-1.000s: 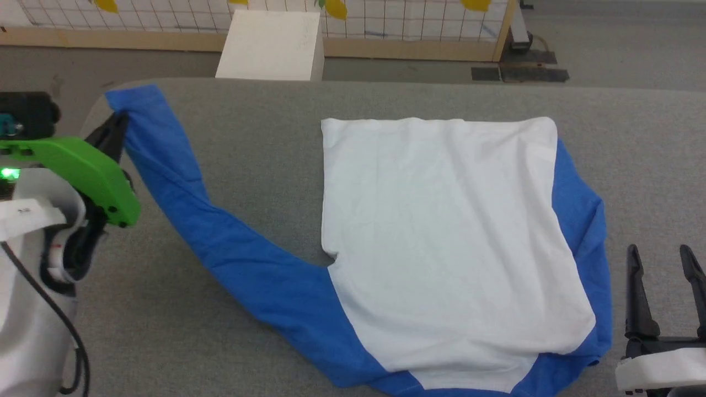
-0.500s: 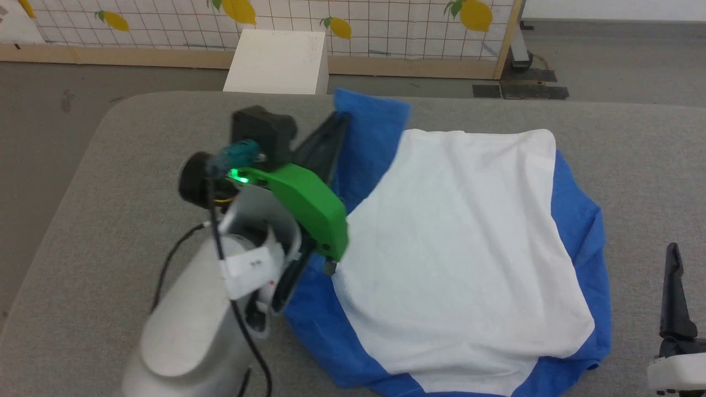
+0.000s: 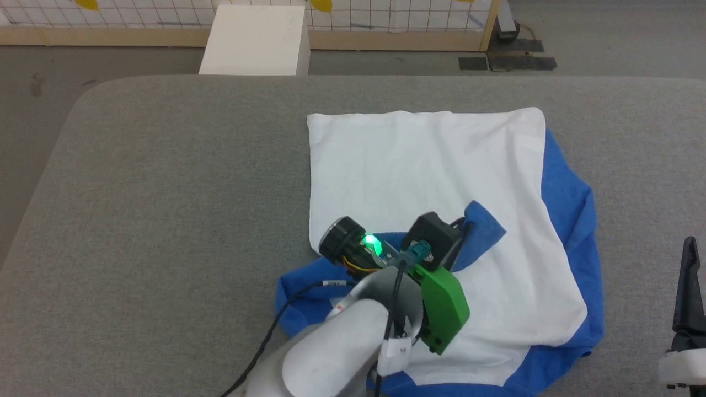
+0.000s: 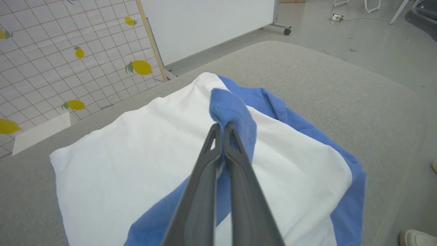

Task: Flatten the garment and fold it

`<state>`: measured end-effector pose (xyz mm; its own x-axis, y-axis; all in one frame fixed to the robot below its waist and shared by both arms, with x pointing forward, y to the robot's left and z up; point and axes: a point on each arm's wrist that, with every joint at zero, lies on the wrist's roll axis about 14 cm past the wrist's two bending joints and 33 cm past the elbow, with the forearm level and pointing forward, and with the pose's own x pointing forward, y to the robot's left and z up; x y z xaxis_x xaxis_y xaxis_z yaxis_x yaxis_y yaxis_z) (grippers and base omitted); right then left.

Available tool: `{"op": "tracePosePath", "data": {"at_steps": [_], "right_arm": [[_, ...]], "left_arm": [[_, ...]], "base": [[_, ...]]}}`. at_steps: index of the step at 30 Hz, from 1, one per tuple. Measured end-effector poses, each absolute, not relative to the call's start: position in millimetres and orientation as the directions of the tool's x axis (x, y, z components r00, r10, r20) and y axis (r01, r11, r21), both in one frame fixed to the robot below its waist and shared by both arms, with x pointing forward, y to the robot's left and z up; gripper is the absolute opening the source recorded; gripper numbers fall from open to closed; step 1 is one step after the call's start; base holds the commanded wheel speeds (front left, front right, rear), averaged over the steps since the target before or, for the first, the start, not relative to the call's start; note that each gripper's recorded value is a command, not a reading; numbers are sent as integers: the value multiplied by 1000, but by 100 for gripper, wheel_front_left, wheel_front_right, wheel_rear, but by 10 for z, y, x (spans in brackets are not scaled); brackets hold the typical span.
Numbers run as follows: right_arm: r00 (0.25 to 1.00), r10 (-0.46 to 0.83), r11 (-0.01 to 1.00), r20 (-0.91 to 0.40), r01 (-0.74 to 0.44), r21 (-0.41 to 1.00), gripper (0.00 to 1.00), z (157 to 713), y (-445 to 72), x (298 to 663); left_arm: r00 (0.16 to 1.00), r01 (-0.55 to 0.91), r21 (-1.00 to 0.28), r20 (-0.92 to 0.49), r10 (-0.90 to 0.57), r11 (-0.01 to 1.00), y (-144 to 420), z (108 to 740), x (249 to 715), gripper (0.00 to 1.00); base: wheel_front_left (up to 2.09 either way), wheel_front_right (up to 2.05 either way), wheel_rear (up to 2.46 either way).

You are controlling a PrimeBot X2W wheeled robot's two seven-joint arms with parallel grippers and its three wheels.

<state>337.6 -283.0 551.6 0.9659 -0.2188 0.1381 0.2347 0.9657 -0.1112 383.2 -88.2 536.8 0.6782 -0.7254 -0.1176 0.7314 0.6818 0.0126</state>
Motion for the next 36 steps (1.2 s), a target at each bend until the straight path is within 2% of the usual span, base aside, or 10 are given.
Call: {"op": "tracePosePath", "data": {"at_steps": [8, 12, 21, 22, 23, 24, 25, 30, 36], "right_arm": [[966, -231, 963, 112, 243, -114, 100, 5423, -2856, 3437], [966, -239, 961, 103, 250, -116, 100, 5381, -2876, 3453], [957, -281, 949, 67, 288, -128, 100, 5267, -2996, 3385], [956, -286, 948, 63, 292, -129, 100, 5257, -3009, 3375], [955, -289, 947, 60, 295, -130, 100, 5250, -3018, 3368], [955, -292, 946, 58, 298, -131, 100, 5244, -3028, 3360], [954, -294, 945, 57, 299, -130, 100, 5241, -3032, 3354], [954, -293, 946, 67, 299, -123, 100, 5269, -3029, 3338], [958, -274, 952, 87, 283, -116, 100, 5337, -2979, 3382]], "left_arm": [[544, 835, 15, -181, -819, 550, -1285, 4970, 3532, 0], [455, 872, -49, -282, -845, 486, -1396, 4627, 3312, 0], [352, 845, -189, -508, -786, 501, -1329, 3975, 3162, 0], [345, 839, -206, -514, -786, 503, -1334, 3956, 3153, 11], [343, 835, -214, -516, -785, 507, -1337, 3947, 3151, 36], [344, 830, -221, -519, -783, 512, -1339, 3941, 3152, 79], [343, 827, -228, -520, -782, 514, -1341, 3941, 3151, 100], [356, 811, -259, -493, -794, 524, -1369, 4048, 3144, 100], [380, 781, -345, -397, -835, 520, -1445, 4392, 3176, 100]], "base": [[0, 0, 0], [0, 0, 0], [0, 0, 0], [0, 0, 0], [0, 0, 0], [0, 0, 0], [0, 0, 0], [0, 0, 0], [0, 0, 0]]}}
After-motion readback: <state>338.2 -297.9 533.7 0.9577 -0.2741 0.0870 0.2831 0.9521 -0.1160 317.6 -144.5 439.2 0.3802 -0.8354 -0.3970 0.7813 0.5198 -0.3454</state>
